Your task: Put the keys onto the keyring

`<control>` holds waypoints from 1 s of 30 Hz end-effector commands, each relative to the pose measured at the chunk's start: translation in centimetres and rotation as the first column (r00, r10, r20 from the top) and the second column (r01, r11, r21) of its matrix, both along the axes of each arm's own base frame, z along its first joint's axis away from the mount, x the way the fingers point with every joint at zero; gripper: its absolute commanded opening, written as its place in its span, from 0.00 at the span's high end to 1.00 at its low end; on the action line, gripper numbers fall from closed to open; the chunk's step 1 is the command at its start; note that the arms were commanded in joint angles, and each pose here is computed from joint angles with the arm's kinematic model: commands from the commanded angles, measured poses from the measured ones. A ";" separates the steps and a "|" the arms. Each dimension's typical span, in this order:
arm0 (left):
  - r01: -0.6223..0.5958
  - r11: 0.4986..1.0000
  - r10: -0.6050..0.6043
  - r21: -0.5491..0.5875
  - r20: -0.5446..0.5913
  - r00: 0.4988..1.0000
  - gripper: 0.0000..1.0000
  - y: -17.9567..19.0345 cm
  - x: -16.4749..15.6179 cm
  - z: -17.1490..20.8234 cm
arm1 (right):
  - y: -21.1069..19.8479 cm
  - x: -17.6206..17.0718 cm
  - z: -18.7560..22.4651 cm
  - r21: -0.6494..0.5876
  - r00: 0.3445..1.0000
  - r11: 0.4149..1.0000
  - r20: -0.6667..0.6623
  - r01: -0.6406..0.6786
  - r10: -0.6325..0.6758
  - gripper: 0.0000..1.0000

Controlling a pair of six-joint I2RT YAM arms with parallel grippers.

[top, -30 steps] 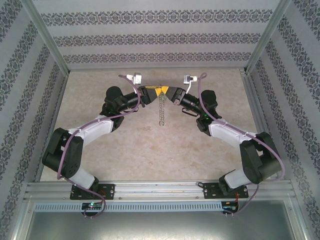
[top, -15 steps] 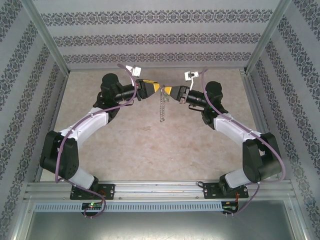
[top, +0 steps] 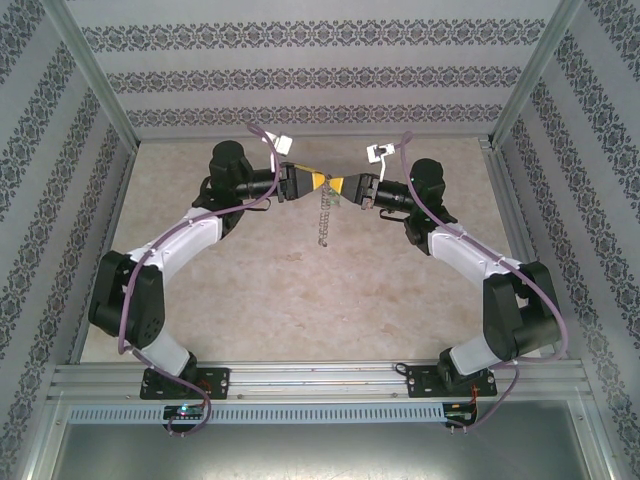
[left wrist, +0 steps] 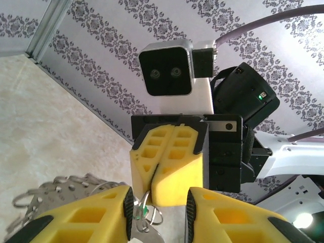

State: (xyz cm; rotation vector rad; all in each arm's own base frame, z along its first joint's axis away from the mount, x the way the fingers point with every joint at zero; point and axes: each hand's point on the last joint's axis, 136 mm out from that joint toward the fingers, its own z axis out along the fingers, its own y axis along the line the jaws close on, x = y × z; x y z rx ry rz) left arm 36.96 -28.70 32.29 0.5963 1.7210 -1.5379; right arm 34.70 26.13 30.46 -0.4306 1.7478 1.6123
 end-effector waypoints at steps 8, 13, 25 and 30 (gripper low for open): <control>0.073 0.996 -0.073 -0.046 0.008 0.997 0.66 -0.7 -0.5 0.5 | -0.2 0.1 2.3 0.029 0.995 1.000 0.100 -0.004 0.001 1.00; 0.096 0.994 -0.096 -0.045 0.005 0.995 0.66 -1.1 -1.0 0.3 | -0.1 0.4 2.2 0.030 0.996 1.000 0.094 0.001 -0.004 1.00; 0.131 0.990 -0.131 -0.044 0.001 0.991 0.70 -1.5 -1.7 0.0 | -0.2 0.9 2.1 0.034 0.996 0.999 0.084 0.019 -0.022 1.00; 0.136 0.990 -0.136 -0.044 0.000 0.991 0.72 -1.6 -1.8 -0.1 | -0.2 0.9 2.1 0.037 0.996 0.999 0.082 0.018 -0.021 1.00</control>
